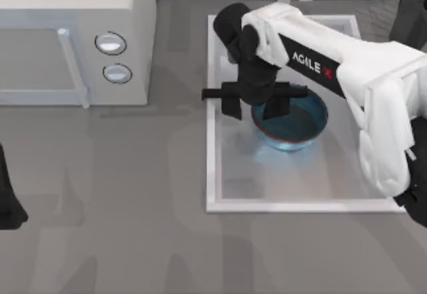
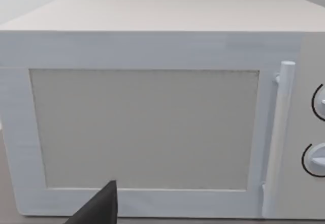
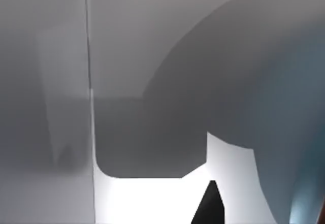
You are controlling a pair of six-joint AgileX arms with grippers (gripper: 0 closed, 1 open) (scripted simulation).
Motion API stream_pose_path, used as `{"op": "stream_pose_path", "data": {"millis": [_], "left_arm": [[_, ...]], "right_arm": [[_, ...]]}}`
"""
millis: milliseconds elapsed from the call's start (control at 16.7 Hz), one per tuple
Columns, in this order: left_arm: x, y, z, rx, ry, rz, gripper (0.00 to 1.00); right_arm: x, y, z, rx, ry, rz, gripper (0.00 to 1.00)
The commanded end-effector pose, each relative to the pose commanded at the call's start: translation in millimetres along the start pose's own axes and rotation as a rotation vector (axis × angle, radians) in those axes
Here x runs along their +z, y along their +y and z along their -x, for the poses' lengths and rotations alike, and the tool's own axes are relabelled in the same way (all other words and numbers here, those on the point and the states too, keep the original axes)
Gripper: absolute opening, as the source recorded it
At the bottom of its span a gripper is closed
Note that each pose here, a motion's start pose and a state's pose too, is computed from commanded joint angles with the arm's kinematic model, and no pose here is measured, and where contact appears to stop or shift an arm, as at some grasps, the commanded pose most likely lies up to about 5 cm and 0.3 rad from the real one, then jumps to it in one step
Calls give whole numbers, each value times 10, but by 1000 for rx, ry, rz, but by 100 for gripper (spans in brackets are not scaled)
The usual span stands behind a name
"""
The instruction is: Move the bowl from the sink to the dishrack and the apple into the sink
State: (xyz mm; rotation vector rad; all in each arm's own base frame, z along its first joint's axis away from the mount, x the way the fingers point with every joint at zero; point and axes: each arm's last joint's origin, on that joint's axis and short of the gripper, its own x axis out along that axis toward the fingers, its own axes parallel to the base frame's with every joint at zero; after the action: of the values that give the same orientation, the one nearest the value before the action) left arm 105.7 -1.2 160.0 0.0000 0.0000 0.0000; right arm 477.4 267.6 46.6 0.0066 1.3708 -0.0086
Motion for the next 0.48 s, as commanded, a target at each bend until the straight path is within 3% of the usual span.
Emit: {"op": "stream_pose_path", "data": {"millis": [240, 480], "left_arm": [[0, 0, 0, 0, 0, 0, 100], [0, 0, 0, 0, 0, 0, 100]], "right_arm": [[0, 0, 0, 0, 0, 0, 2], [0, 0, 0, 0, 0, 0, 0]]}}
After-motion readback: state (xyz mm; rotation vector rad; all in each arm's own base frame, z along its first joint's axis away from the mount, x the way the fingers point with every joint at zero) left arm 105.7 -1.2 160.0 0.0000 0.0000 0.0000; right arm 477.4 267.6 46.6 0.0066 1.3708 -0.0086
